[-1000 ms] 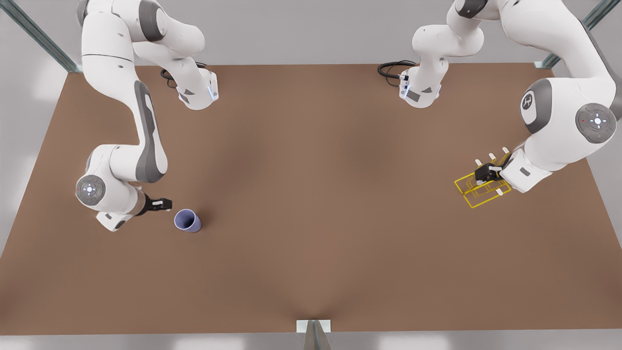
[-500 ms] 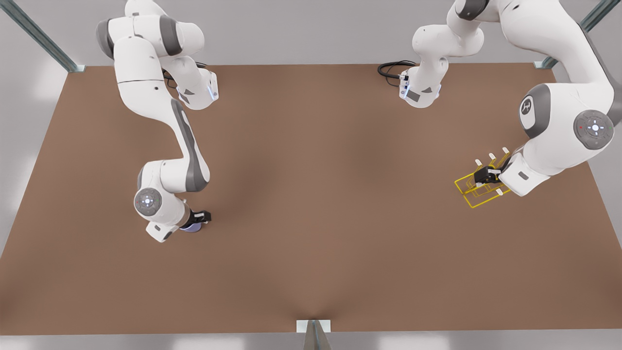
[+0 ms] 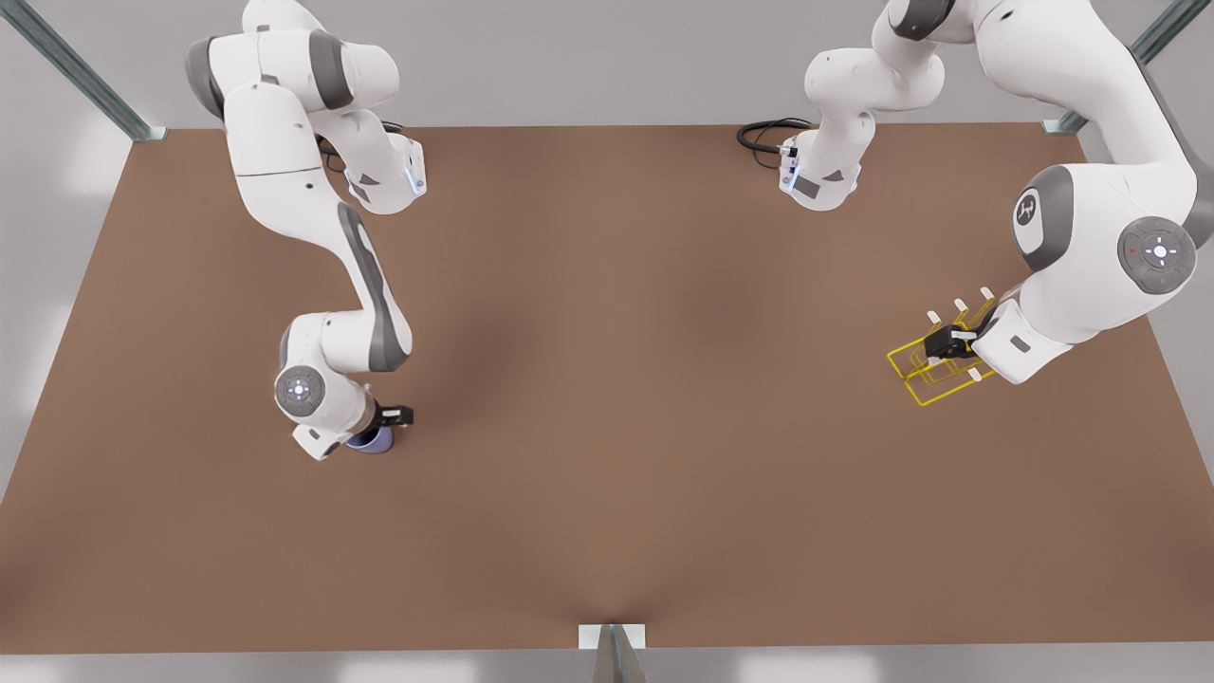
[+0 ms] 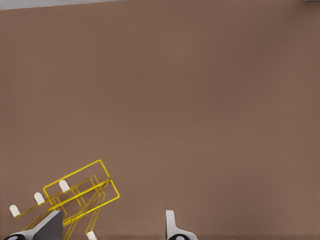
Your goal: Place the cup on the cup holder
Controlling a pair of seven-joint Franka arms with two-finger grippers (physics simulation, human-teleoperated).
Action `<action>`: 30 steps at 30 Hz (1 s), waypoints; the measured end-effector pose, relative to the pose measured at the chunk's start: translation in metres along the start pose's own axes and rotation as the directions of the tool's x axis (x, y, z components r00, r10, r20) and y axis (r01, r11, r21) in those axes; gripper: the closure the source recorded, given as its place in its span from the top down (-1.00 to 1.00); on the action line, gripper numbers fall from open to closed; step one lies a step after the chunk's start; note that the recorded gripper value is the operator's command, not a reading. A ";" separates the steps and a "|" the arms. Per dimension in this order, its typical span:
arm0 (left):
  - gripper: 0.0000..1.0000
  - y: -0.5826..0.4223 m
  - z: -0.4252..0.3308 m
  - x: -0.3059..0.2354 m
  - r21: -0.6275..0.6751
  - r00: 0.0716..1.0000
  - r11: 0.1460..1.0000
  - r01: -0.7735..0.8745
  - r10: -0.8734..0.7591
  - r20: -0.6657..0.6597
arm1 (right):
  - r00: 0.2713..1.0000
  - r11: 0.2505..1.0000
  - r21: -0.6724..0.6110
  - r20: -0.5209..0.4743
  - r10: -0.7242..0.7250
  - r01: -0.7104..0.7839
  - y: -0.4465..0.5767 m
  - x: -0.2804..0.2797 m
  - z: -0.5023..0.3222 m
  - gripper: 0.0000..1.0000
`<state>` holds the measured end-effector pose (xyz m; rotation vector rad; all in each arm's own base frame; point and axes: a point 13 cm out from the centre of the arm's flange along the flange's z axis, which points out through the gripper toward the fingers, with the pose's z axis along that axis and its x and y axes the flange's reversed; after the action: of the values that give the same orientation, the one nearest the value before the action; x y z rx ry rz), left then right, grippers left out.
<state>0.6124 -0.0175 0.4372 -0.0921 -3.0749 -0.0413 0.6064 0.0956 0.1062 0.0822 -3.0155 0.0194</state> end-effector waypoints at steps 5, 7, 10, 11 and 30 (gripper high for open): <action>1.00 0.000 0.000 0.000 0.000 1.000 1.000 0.000 0.000 0.000 | 1.000 1.000 0.001 0.025 0.001 -0.001 -0.002 -0.001 0.007 0.11; 1.00 0.000 0.000 0.000 0.000 1.000 1.000 0.000 0.000 0.000 | 0.999 1.000 0.000 0.039 -0.004 0.004 -0.003 -0.005 0.004 -0.17; 1.00 0.000 0.000 0.000 0.000 1.000 1.000 0.000 0.000 0.000 | 0.999 1.000 0.000 0.051 -0.010 0.010 -0.007 -0.008 0.003 -0.51; 1.00 0.000 0.001 0.000 0.000 1.000 1.000 0.000 0.000 -0.001 | 0.999 1.000 0.001 0.052 -0.013 0.013 -0.008 -0.008 0.003 -0.57; 1.00 -0.003 0.002 0.002 0.000 1.000 1.000 -0.004 0.004 -0.009 | 0.963 0.923 -0.320 0.228 -0.142 0.212 0.222 -0.047 -0.079 -0.57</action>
<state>0.6104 -0.0200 0.4357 -0.0979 -3.0655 -0.0411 0.6504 0.3215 0.1765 0.3432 -3.1422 -0.5635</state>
